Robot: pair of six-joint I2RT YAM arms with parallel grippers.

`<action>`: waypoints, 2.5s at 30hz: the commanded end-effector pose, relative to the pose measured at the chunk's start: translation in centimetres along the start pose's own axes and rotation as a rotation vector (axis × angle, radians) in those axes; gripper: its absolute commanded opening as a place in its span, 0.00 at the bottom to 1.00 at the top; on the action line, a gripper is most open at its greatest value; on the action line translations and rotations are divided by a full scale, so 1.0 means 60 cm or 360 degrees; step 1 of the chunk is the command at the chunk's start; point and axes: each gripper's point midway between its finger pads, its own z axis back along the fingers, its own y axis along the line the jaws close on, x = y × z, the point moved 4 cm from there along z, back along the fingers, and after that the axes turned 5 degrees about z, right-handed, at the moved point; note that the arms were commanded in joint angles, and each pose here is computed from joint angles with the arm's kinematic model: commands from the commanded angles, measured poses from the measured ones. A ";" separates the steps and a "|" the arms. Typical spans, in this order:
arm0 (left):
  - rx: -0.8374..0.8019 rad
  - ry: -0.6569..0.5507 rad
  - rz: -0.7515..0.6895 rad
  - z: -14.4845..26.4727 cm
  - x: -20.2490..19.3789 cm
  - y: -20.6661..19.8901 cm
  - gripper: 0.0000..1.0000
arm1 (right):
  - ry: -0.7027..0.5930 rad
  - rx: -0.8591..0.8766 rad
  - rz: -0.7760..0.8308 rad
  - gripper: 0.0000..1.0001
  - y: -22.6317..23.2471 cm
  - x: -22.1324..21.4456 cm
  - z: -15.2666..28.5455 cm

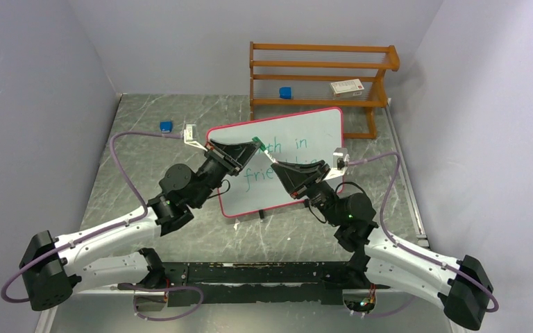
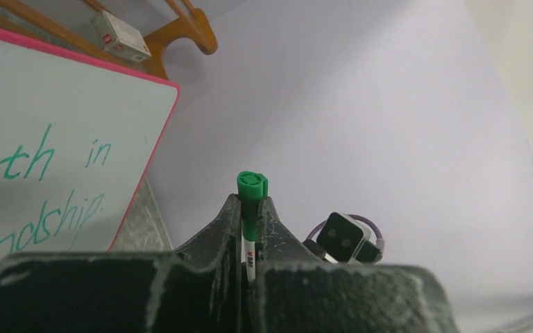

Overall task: Write a sentence on the whiteboard
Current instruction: Close the whiteboard marker at the center of the board, then place the whiteboard marker at the center of the board.

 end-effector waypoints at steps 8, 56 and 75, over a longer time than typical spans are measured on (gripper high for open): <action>-0.0150 0.0365 -0.0203 0.020 -0.095 -0.002 0.05 | -0.0150 0.0028 -0.0110 0.00 0.009 0.024 -0.011; 0.0881 -0.0214 -0.1457 0.119 0.260 0.077 0.75 | 0.0220 -0.1767 0.0443 0.00 -0.312 0.104 0.161; 0.1241 -0.0518 -0.1687 0.249 0.303 0.140 0.99 | 0.0467 -0.2426 0.0026 0.00 -0.458 -0.029 0.335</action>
